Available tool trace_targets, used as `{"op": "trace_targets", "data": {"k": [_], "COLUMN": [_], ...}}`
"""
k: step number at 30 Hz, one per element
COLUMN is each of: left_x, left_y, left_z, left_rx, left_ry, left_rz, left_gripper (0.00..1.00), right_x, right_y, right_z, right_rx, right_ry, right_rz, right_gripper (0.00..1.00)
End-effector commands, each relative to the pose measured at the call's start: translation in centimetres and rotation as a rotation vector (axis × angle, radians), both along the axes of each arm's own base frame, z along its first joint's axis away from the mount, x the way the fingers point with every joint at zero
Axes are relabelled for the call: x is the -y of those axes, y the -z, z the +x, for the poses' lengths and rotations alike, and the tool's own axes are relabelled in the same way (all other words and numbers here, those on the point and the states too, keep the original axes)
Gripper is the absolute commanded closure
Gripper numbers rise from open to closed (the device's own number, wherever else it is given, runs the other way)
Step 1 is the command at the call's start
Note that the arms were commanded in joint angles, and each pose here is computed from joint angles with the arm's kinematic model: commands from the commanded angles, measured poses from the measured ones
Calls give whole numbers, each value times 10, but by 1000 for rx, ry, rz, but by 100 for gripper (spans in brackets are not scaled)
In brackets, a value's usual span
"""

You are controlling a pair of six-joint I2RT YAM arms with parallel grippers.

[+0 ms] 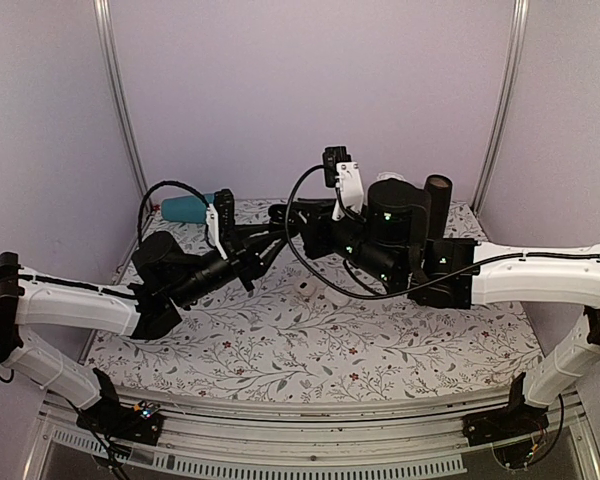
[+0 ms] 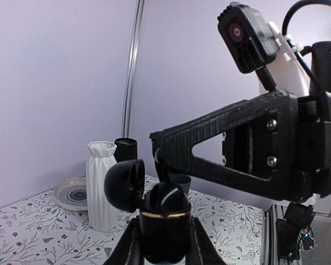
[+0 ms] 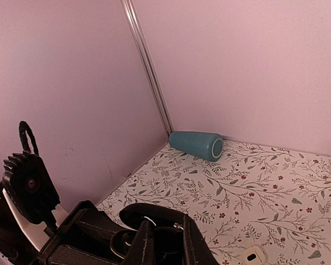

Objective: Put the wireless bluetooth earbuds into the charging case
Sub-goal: Place the right earbud in the right side groove of the charging case.

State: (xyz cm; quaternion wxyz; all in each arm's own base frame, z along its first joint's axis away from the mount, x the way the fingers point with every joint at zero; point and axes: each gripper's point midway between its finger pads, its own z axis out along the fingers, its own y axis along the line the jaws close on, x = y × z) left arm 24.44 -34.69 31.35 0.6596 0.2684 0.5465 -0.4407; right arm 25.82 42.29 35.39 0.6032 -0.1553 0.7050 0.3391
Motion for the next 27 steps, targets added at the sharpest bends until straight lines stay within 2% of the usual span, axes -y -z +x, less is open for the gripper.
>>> {"op": "trace_targets", "data": {"k": [1, 27], "left_x": [-8, -10], "left_y": [-42, -45], "left_z": [-9, -11], "left_rx": [87, 98], "left_ry": [-9, -9], "left_rz": [-102, -105], "left_gripper": [100, 100], "right_x": [6, 13], "right_y": [7, 10], "right_z": [3, 7], "right_rx": [-5, 0], "right_ry": [40, 81], "right_rz": [-58, -84], "right_gripper": [96, 96]}}
